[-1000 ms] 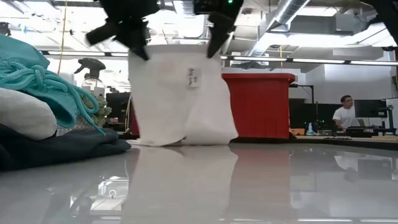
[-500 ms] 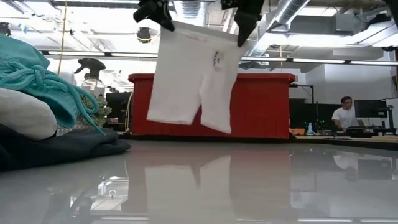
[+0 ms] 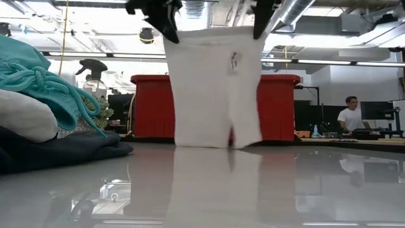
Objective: Fold Laundry from Bin
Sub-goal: Fold the white shorts
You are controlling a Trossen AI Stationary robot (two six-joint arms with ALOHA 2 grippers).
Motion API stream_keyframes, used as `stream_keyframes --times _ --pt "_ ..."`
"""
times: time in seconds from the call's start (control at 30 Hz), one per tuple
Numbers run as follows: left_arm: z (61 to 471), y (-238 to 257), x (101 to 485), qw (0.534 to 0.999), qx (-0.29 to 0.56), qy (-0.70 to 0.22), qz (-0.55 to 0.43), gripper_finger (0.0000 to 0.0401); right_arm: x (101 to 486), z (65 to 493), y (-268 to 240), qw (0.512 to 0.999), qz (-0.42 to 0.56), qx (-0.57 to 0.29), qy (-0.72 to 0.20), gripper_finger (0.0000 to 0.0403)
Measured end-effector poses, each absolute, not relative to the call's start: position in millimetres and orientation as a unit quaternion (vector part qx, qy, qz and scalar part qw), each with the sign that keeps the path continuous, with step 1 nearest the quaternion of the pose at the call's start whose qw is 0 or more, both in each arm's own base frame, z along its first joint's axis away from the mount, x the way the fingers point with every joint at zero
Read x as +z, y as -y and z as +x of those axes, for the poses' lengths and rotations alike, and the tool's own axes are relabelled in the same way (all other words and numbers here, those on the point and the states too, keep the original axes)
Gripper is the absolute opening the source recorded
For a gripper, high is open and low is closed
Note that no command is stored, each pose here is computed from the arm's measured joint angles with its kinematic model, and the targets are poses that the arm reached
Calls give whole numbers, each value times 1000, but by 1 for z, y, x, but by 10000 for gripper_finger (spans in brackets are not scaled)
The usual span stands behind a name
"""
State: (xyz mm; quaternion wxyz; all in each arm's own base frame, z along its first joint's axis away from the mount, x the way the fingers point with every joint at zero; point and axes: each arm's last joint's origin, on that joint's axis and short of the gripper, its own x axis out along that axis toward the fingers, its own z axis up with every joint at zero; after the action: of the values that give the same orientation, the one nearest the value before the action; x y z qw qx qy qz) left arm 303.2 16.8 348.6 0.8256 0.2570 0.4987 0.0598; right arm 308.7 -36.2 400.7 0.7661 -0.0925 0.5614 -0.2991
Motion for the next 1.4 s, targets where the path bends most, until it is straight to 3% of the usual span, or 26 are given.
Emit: stream_keyframes --times 0.13,0.3,0.5,0.73,1.03,1.27,1.4 --pt "303 19 359 858 34 -467 210 0 406 304 3 800 -30 -237 -550 21" --pt "298 51 402 917 -1 -389 91 0 406 301 -29 812 50 -204 -545 21" --pt "295 49 408 918 3 -394 46 0 406 299 -49 807 133 -213 -535 21" --pt "310 15 360 899 -35 -437 12 0 393 303 -43 791 138 -238 -547 21" --pt "312 -37 286 884 -12 -466 37 0 301 326 20 753 106 -275 -588 21" --pt "310 -74 249 901 77 -425 43 0 252 327 73 758 116 -299 -568 22" --pt "305 -84 237 895 104 -430 53 15 240 328 93 775 124 -309 -538 72"
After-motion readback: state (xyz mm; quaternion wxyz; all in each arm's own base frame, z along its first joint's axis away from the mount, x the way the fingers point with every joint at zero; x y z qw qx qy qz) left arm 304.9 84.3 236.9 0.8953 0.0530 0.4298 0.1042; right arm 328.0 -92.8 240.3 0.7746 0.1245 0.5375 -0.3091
